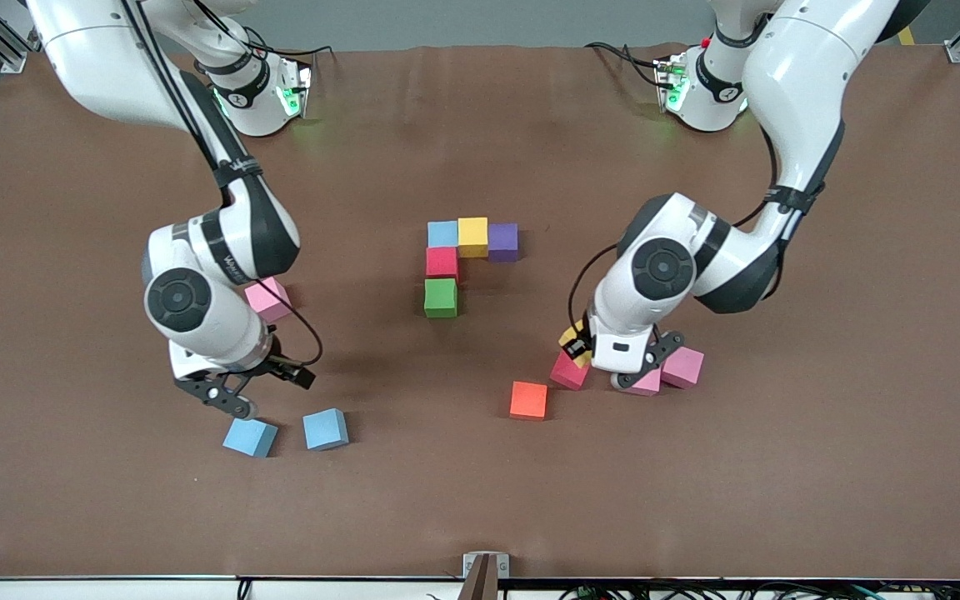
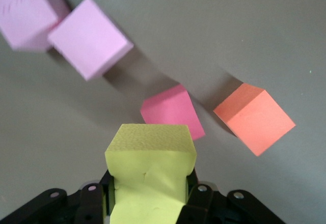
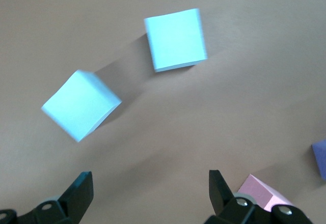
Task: Arrange 11 blocks into digit 3
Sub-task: 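Move the right gripper to the blue cube while the left gripper carries yellow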
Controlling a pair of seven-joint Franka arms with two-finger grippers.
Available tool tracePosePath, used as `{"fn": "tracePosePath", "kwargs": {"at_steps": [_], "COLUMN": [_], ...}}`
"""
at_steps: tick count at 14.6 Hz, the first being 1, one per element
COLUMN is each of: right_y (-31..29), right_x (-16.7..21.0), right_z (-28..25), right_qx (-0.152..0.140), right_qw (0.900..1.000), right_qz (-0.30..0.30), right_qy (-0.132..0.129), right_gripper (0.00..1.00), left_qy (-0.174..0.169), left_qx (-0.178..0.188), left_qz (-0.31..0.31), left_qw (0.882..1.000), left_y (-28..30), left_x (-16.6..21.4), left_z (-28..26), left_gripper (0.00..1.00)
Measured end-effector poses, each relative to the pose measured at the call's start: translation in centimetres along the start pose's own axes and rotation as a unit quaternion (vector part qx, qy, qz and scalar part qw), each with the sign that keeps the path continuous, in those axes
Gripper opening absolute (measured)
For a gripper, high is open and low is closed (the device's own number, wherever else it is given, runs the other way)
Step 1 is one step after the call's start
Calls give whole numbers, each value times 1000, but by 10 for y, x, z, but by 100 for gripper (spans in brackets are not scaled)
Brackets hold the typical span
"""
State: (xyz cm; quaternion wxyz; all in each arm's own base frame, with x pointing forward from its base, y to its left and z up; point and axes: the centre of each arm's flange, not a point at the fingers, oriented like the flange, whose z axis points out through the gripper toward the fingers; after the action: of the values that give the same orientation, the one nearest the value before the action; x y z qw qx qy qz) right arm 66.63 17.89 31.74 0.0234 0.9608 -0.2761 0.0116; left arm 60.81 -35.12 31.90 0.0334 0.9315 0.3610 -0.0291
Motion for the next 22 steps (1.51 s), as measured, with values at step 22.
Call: {"fn": "tracePosePath", "kwargs": {"at_steps": [22], "right_y": [-80], "right_x": [35], "right_z": [98], "right_qx": [32], "right_qw": [955], "right_qz": [295], "right_qy": [-17], "right_gripper": [100], "left_qy": [23], "left_qx": [5], "left_qz": [-419], "left_qw": [908], "left_y": [45], "left_x": [-179], "left_z": [112], "left_gripper": [53]}}
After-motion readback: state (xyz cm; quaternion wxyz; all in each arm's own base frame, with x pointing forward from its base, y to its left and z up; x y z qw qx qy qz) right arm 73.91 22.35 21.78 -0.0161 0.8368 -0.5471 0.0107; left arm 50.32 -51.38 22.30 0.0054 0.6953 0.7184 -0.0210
